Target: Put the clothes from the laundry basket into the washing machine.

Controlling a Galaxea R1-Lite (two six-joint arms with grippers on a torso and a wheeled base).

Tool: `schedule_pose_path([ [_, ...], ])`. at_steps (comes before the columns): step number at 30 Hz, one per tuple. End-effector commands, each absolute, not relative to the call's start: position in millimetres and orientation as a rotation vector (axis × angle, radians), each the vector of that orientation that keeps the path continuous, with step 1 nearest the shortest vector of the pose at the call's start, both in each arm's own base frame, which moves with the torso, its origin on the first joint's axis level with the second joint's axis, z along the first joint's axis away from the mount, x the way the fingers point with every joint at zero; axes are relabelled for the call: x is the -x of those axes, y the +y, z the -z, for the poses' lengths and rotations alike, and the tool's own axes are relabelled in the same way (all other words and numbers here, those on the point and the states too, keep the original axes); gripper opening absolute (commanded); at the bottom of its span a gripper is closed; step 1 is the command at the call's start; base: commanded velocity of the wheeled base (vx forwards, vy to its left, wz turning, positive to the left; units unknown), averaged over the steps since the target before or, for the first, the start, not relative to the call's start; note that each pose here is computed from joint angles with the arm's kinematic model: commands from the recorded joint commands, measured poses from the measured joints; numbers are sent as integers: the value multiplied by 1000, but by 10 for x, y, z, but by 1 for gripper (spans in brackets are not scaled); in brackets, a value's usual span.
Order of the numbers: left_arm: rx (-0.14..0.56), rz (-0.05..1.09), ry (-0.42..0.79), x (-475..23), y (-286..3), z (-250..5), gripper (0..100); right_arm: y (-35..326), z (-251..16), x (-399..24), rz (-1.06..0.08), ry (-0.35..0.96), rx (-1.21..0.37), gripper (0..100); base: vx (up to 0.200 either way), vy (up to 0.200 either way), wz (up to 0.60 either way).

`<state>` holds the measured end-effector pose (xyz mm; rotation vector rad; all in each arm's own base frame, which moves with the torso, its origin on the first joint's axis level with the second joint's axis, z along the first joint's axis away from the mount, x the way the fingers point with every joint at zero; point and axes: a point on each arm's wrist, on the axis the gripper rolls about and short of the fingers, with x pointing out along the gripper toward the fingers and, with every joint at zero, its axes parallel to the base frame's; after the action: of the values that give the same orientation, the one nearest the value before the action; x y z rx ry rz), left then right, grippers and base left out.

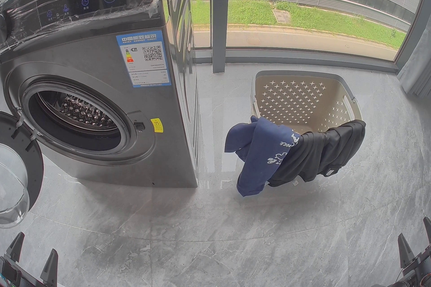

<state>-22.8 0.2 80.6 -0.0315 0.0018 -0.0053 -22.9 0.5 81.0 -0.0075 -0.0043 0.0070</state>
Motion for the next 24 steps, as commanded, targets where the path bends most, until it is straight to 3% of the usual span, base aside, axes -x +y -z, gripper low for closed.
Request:
schedule_pose_path([
  [1,32,5,5,226,2,-763,100,4,-761,219,-8,9,8,100,0,-200,0],
  [16,35,3,5,226,2,-763,100,5,-761,219,-9,9,8,100,0,-200,0],
  [24,35,3,5,226,2,-763,100,5,-761,219,-9,9,8,100,0,0,0],
])
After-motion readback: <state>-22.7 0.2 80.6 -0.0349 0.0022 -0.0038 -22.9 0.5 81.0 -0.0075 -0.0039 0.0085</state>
